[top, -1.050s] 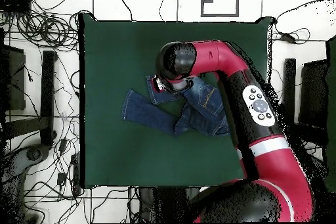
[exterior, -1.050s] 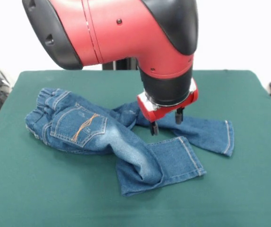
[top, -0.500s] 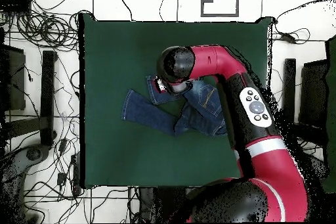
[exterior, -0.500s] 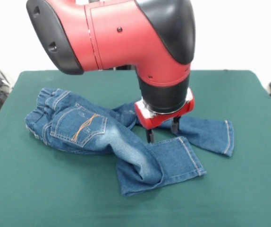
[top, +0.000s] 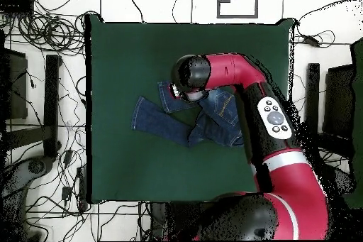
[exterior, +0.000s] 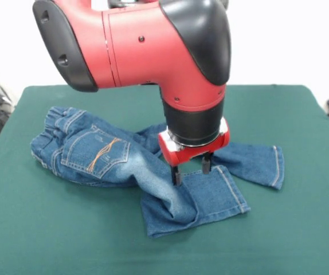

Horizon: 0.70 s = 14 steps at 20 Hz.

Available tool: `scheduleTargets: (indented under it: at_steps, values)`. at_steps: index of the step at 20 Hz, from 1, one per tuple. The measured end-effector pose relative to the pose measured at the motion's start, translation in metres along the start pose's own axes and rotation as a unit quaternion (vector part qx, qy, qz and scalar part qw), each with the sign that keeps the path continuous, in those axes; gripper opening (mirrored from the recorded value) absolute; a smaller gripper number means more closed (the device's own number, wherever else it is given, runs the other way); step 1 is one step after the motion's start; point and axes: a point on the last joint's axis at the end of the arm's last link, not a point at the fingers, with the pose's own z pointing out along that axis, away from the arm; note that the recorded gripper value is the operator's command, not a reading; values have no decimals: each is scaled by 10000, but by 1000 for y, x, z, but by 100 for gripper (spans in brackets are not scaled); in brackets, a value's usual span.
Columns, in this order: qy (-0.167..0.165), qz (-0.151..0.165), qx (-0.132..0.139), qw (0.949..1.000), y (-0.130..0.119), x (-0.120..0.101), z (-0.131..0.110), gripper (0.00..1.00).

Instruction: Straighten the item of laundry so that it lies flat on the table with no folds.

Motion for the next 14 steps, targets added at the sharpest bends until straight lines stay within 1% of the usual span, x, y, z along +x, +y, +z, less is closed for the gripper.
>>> scheduleTargets:
  at_steps: [6,10,14]
  values:
    - [-101,63,39,9999,4,0,6,100]
    - [-38,93,30,9999,12,2,8,100]
    - [62,94,7,9999,26,3,10,100]
